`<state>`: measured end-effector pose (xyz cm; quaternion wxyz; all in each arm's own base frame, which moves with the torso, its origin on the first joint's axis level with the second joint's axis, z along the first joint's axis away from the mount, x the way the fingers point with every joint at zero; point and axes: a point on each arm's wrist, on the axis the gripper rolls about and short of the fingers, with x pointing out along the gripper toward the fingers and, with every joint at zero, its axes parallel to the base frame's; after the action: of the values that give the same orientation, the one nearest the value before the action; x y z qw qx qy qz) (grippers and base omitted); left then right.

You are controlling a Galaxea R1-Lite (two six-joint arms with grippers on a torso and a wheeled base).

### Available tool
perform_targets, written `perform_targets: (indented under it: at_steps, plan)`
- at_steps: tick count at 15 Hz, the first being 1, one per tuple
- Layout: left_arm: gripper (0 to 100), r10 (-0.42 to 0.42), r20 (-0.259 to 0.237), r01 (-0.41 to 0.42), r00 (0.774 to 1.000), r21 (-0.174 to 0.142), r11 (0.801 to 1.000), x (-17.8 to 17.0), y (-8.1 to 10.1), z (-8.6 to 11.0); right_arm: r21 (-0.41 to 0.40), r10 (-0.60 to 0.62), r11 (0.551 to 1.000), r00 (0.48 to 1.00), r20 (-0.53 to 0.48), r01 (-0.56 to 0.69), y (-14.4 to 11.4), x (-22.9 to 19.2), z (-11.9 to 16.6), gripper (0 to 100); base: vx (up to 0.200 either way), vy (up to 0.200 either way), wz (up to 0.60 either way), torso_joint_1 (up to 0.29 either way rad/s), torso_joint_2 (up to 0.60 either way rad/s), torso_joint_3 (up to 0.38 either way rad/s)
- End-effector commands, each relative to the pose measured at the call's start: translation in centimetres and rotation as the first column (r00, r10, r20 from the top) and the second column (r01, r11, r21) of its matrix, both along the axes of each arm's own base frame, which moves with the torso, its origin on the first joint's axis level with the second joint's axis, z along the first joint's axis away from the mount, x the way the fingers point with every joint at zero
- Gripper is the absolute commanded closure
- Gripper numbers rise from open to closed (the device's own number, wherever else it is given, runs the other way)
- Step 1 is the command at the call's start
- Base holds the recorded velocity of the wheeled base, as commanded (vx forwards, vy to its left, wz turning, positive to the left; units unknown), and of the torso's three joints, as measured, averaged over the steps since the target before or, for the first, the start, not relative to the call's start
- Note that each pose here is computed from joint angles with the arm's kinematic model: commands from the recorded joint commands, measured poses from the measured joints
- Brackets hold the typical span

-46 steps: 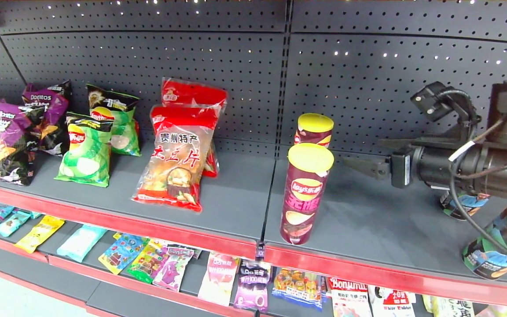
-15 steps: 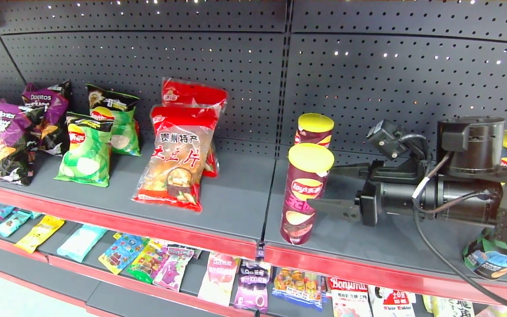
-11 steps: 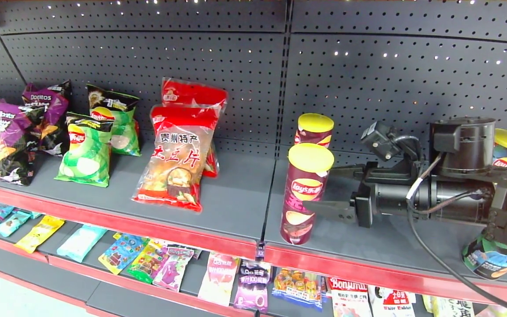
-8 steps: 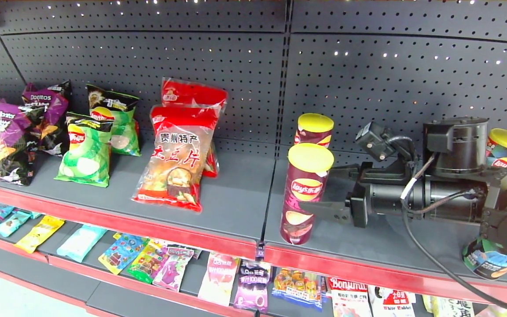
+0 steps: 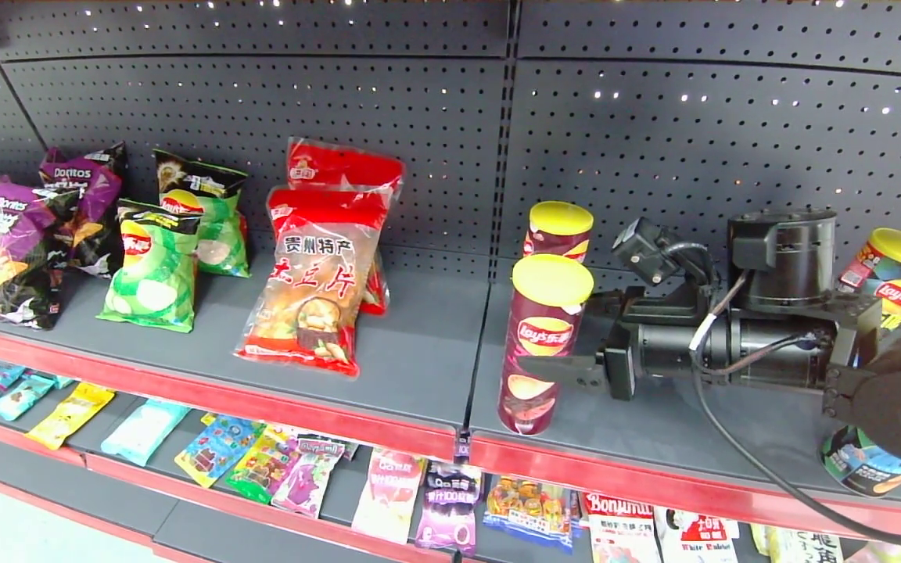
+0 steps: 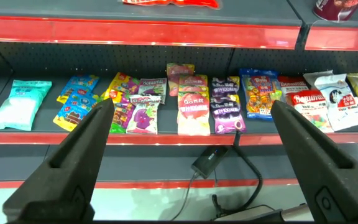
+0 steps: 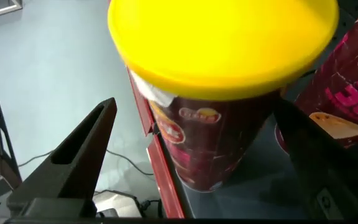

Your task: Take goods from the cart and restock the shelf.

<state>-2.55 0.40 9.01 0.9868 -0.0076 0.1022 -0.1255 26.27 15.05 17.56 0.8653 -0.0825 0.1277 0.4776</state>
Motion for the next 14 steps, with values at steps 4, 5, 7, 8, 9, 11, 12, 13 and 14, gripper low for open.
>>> perform_targets:
  at_steps: [4,5,7,8,9,11,12,13,14]
  plan:
    - [0,0.000,-0.001,0.000,1.000,0.000,1.000,0.01,0.00,0.01,-0.002,0.000,1.000,1.000,-0.009,0.000,0.35,0.57,-0.71,100,0.000,0.000,0.00,0.000,0.00,0.000]
    - [0,0.000,-0.003,0.000,1.000,0.000,1.000,0.01,0.00,0.00,-0.003,0.002,1.000,1.000,-0.009,-0.002,0.32,0.51,-0.75,100,0.000,0.000,0.00,0.000,0.00,0.000]
    - [0,0.000,-0.003,0.000,1.000,0.000,1.000,0.01,0.00,0.00,-0.003,0.002,1.000,1.000,-0.010,-0.002,0.25,0.37,-0.76,100,0.000,0.000,0.00,0.000,0.00,0.000]
    - [0,0.000,-0.003,0.000,1.000,0.000,1.000,0.01,0.00,0.00,-0.003,0.002,1.000,1.000,-0.010,-0.002,0.18,0.25,-0.74,100,0.000,0.000,0.00,0.000,0.00,0.000]
    - [0,0.000,-0.001,0.000,1.000,0.000,1.000,0.01,0.00,0.01,-0.001,0.002,1.000,1.000,-0.005,-0.002,0.16,0.20,-0.56,100,0.000,0.000,0.00,0.000,0.00,0.000]
    - [0,0.000,-0.001,0.000,1.000,0.000,1.000,0.00,0.00,0.04,0.001,0.002,1.000,1.000,-0.002,-0.002,0.07,0.03,-0.45,100,0.000,0.000,0.00,0.000,0.00,0.000]
    - [0,0.000,0.000,0.000,1.000,0.000,1.000,0.01,0.00,0.06,0.003,0.000,1.000,1.000,-0.001,0.000,-0.04,-0.07,-0.34,100,0.000,0.000,0.00,0.000,0.00,0.000]
    - [0,0.000,-0.001,0.000,1.000,0.001,1.000,0.01,0.00,0.01,0.001,0.000,1.000,1.000,-0.005,0.000,-0.13,-0.24,-0.44,100,0.000,0.000,0.00,0.000,0.00,0.000]
    - [0,0.000,-0.003,0.000,1.000,0.000,1.000,0.01,0.00,0.00,0.002,-0.002,1.000,1.000,-0.003,0.002,-0.20,-0.29,-0.39,100,0.000,0.000,0.00,0.000,0.00,0.000]
